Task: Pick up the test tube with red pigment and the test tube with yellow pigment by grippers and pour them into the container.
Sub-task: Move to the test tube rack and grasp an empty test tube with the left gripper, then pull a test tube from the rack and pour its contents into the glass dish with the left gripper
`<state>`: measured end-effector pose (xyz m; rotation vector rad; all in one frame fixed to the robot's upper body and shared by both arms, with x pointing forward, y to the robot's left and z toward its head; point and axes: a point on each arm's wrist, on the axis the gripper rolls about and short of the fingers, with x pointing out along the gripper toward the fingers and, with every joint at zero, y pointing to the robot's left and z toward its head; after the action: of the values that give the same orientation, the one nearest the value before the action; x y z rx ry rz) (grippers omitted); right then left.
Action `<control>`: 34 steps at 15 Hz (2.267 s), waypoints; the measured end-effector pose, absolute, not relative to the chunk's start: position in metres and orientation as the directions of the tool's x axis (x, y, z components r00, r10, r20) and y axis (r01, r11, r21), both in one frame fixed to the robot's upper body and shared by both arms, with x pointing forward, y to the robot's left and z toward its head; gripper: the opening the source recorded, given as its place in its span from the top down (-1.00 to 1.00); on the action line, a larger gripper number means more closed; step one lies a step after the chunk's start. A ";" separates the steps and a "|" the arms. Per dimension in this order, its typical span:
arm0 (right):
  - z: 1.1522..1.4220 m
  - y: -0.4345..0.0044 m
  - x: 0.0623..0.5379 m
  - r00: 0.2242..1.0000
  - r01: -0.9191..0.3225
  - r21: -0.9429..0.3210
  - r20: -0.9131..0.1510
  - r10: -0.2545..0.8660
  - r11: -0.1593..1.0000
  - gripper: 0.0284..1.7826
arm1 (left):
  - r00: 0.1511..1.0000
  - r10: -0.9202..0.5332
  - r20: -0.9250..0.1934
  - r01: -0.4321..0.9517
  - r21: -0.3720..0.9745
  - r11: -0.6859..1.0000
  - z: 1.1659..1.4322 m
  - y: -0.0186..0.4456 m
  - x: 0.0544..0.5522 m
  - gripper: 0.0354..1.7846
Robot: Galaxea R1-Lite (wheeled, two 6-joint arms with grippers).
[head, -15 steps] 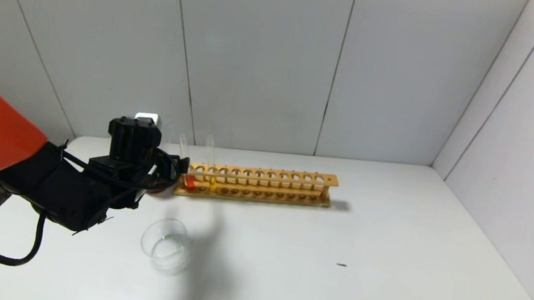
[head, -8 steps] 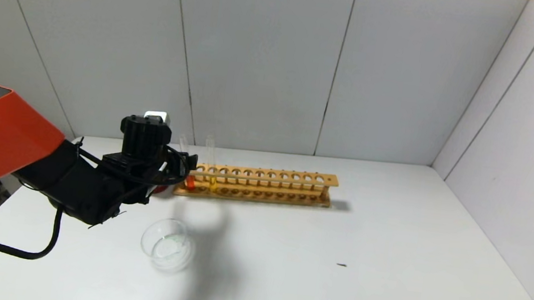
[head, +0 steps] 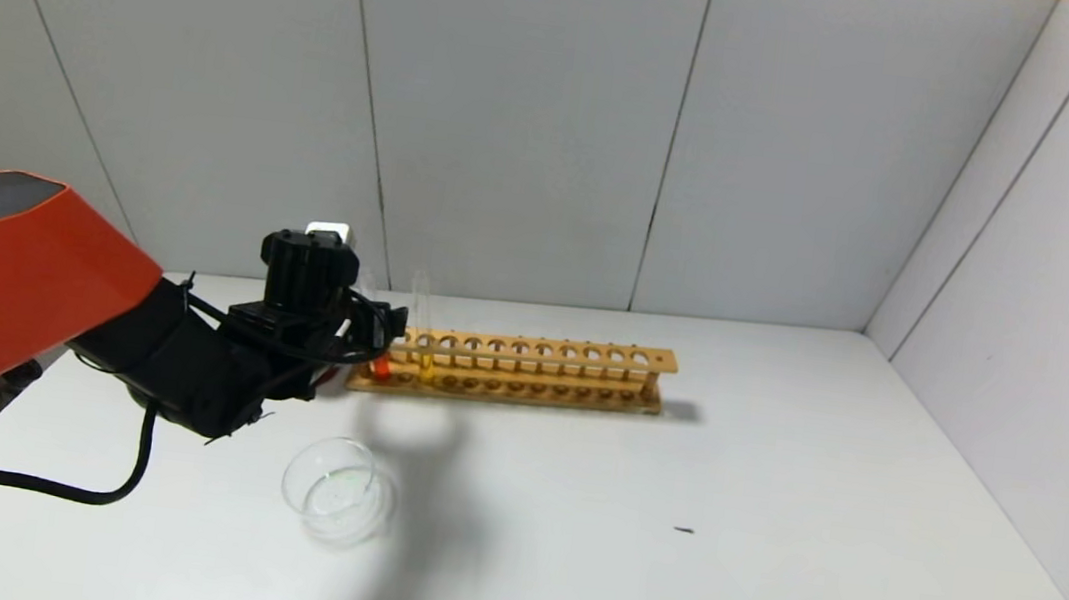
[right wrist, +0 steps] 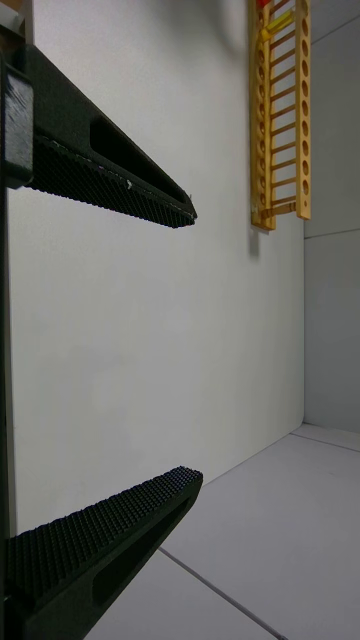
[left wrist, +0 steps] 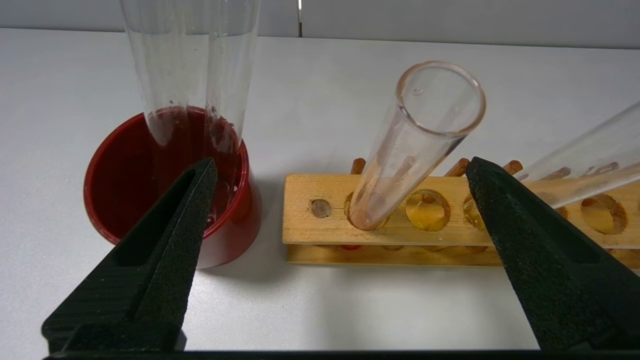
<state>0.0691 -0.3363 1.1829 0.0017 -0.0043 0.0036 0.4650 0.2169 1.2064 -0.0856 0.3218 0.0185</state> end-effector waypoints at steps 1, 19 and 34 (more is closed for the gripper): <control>1.183 -0.336 0.069 1.000 -0.004 0.002 0.004 0.004 1.000 -0.96 | 0.948 0.004 -0.317 -0.031 -0.080 0.996 1.205 0.216 0.466 -0.96; 1.183 -0.336 0.069 1.000 -0.004 0.002 0.004 0.004 1.000 -0.96 | 0.944 -0.016 -0.331 -0.009 -0.076 0.997 1.196 0.213 0.476 0.69; 1.183 -0.336 0.069 1.000 -0.004 0.002 0.004 0.004 1.000 -0.96 | 0.973 -0.020 -0.231 0.003 -0.075 0.997 1.316 0.222 0.447 0.69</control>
<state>0.0691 -0.3363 1.1829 0.0017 -0.0043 0.0036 0.4473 0.2224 1.3157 -0.0746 0.2335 -0.0119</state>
